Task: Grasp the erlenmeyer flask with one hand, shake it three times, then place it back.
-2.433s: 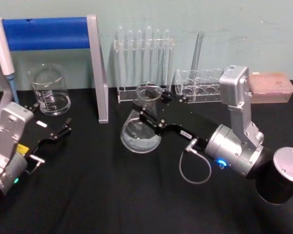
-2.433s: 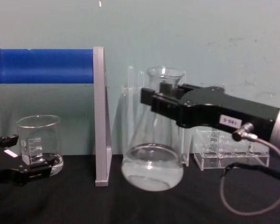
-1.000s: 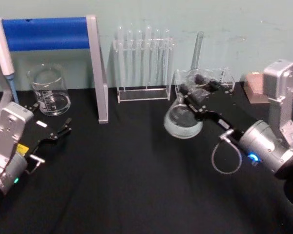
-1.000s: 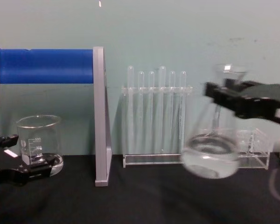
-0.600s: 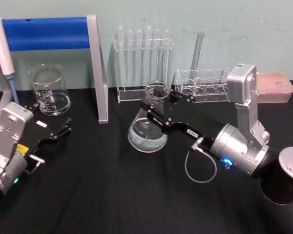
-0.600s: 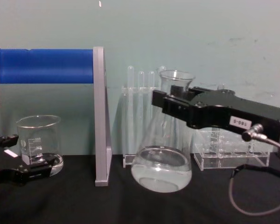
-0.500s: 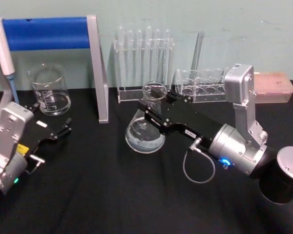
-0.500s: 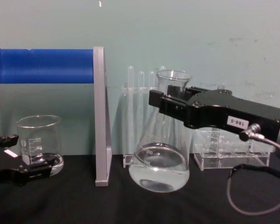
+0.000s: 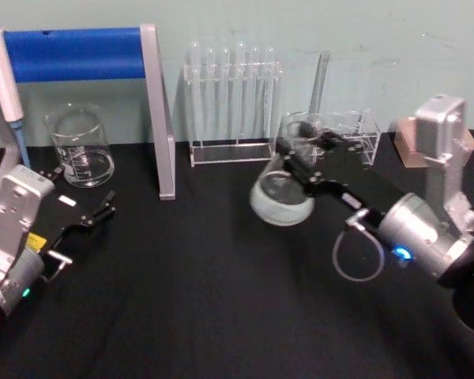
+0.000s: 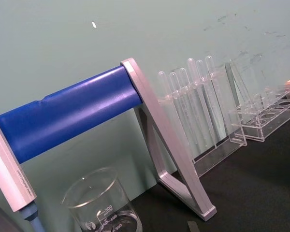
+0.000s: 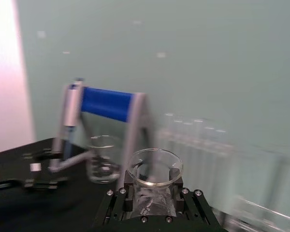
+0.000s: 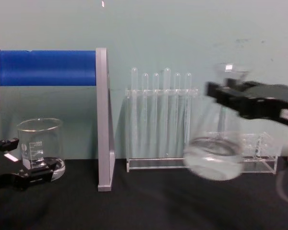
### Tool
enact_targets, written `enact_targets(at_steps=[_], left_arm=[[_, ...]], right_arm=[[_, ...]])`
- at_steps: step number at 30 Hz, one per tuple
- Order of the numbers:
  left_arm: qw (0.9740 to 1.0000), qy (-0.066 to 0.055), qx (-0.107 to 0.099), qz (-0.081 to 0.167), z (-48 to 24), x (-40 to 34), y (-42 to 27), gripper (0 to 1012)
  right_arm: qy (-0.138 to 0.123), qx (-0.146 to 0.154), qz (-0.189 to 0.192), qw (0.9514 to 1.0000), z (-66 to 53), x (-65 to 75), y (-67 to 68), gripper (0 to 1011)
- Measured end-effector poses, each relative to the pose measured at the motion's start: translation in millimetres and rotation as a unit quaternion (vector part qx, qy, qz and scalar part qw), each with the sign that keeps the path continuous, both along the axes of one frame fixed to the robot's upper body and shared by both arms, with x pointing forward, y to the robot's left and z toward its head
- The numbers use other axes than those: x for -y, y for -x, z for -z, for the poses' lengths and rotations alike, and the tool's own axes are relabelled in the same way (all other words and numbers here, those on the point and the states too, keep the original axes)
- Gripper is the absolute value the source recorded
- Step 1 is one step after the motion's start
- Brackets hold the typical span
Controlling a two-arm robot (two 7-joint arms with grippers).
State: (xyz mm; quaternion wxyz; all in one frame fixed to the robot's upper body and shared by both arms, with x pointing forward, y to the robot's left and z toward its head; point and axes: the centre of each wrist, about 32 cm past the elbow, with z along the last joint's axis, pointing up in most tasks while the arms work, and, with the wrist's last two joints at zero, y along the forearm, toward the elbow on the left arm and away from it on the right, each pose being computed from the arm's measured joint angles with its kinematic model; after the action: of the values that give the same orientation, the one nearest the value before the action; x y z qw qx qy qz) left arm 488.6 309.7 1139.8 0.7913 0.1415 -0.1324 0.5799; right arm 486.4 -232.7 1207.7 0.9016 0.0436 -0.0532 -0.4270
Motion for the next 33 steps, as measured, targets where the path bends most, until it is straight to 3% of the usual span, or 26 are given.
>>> enact_targets(at_steps=[4,11,16,24,33], left_arm=[[1.0,0.0,0.0,0.0,0.0,0.0,0.0,1001],[1.0,0.0,0.0,0.0,0.0,0.0,0.0,1001],[1.0,0.0,0.0,0.0,0.0,0.0,0.0,1001],[1.0,0.0,0.0,0.0,0.0,0.0,0.0,1001],[1.0,0.0,0.0,0.0,0.0,0.0,0.0,1001]], right_arm=[[0.0,0.003,0.05,0.9988,-1.0,15.7,6.4,449],[0.001,0.007,0.131,0.9914,-1.7,40.7,20.7,450],[0.003,0.008,0.154,0.988,-1.5,47.5,25.6,449],[0.004,0.008,0.142,0.9899,-2.1,43.8,23.8,449],[0.008,-0.004,0.051,0.9987,0.2,16.0,10.4,449]])
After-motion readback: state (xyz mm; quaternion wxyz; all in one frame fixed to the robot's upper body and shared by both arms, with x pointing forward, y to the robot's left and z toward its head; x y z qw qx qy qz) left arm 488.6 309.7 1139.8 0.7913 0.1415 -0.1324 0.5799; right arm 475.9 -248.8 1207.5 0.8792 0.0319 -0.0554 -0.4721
